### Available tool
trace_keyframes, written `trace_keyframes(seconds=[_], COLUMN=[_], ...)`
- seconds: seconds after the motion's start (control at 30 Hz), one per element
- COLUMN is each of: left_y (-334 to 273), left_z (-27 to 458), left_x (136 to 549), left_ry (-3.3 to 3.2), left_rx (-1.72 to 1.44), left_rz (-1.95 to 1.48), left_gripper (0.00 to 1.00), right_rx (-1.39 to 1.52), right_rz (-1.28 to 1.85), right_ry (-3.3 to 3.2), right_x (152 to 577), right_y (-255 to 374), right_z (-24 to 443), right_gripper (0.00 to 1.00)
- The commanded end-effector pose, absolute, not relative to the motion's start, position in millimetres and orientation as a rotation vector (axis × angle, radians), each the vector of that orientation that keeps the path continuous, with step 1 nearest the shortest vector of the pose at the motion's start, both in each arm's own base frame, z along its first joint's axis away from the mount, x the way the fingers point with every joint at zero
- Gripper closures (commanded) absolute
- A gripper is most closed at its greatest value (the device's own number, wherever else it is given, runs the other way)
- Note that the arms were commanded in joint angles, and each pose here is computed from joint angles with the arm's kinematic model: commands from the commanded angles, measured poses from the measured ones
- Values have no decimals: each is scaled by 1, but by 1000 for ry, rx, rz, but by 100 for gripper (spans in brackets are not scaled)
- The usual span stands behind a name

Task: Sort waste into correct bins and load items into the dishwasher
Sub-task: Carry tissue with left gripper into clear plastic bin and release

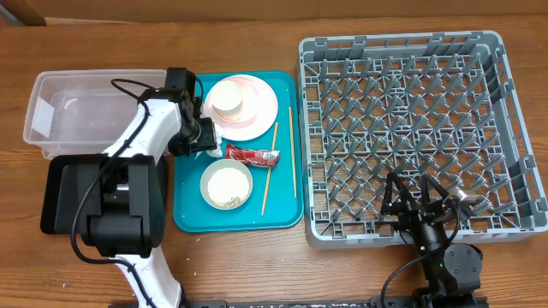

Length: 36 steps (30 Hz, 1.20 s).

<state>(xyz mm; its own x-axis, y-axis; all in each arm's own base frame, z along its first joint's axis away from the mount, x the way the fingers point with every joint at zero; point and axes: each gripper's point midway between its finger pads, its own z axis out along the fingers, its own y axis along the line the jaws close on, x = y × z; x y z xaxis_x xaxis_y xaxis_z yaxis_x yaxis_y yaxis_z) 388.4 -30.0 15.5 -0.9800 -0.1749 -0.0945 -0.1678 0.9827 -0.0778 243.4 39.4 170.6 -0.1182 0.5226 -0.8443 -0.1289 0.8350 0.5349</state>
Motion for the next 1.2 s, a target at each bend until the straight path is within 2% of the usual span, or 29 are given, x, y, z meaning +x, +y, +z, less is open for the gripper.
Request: trace_keyframes(seconds=[0.0,0.23,0.3,0.47,0.83,1.0,1.17], left_y=[-32,-33,-34,-39,-21,31,79], left_z=[21,26,31,69,193,208,193], left_x=[398,401,403,412,435,433,432], left_ry=[3002,2992,2988,2955,2714,2645,2645], left_rx=[-229,-223,-222,-215,-238,-375,-497], left_rz=[-95,-103,-114,-156,-127,97,278], left_gripper=[55,89,96,96,96,96,96], right_rx=[320,321,321,320,321,320,321], right_rz=[563,563,563,563,563,563,563], right_ry=[1593,1593,1593,1594,1593,1593,1593], right_x=[244,244,244,244,244,244,244], right_y=[38,38,38,38,38,38,38], right_z=[169,169,169,169,169,169,169], right_gripper=[0,0,0,0,0,0,0])
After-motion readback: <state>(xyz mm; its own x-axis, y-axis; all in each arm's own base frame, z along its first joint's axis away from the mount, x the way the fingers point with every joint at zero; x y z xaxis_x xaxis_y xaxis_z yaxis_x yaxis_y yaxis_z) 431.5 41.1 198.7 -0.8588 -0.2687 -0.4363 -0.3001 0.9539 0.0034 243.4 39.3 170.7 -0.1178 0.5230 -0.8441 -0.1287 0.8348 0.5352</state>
